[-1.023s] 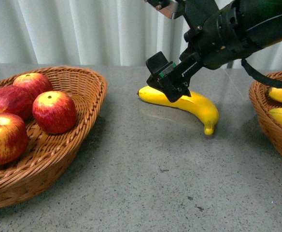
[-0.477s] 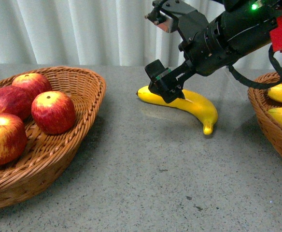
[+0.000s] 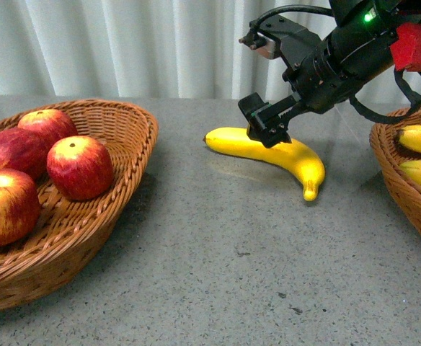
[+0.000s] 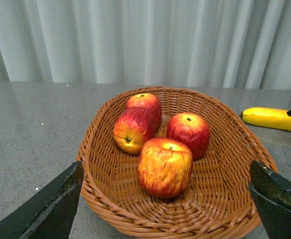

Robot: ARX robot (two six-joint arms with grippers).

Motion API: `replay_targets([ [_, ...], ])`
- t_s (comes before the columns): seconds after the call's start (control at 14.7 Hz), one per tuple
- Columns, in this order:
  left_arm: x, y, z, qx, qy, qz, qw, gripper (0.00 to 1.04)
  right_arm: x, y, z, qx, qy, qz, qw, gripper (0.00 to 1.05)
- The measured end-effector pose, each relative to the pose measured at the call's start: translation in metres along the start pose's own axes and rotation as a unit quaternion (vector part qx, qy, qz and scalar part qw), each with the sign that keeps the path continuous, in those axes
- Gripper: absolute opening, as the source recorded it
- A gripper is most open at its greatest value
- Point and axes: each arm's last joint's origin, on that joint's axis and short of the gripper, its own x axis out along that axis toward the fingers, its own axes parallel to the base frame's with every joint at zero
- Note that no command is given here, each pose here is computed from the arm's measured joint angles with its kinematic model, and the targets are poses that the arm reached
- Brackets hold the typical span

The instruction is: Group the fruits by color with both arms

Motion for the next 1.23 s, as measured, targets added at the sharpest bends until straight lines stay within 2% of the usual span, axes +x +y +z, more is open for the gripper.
replay_targets([
  [0.07,0.000,0.000,0.000,0.000,0.000,0.000,1.000,0.98,0.006,0.002,0.001,0.006,0.002,0.006,1.000,0.98],
  [0.2,0.000,0.000,0.000,0.000,0.000,0.000,1.000,0.98,0.023,0.020,-0.003,-0.026,0.023,-0.005,0.999,0.98],
  [0.55,0.000,0.000,0.000,0.000,0.000,0.000,1.000,0.98,0.036,0.029,-0.009,-0.043,0.033,-0.017,0.998,0.98],
  [0.61,0.000,0.000,0.000,0.000,0.000,0.000,1.000,0.98,0.036,0.030,-0.011,-0.046,0.037,-0.017,0.998,0.86],
  [0.68,0.000,0.000,0.000,0.000,0.000,0.000,1.000,0.98,0.037,0.029,-0.012,-0.047,0.038,-0.019,0.998,0.68],
  [0.75,0.000,0.000,0.000,0.000,0.000,0.000,1.000,0.98,0.038,0.029,-0.012,-0.047,0.030,-0.022,0.998,0.57],
  [0.82,0.000,0.000,0.000,0.000,0.000,0.000,1.000,0.98,0.037,0.026,-0.010,-0.034,0.006,-0.012,0.999,0.40],
  [0.89,0.000,0.000,0.000,0.000,0.000,0.000,1.000,0.98,0.033,0.025,-0.007,-0.019,-0.023,-0.002,1.000,0.36],
  [1.02,0.000,0.000,0.000,0.000,0.000,0.000,1.000,0.98,0.012,0.019,0.005,0.010,-0.074,-0.003,0.997,0.36],
  [1.23,0.000,0.000,0.000,0.000,0.000,0.000,1.000,0.98,-0.060,-0.012,0.024,0.082,-0.199,0.000,0.977,0.35],
])
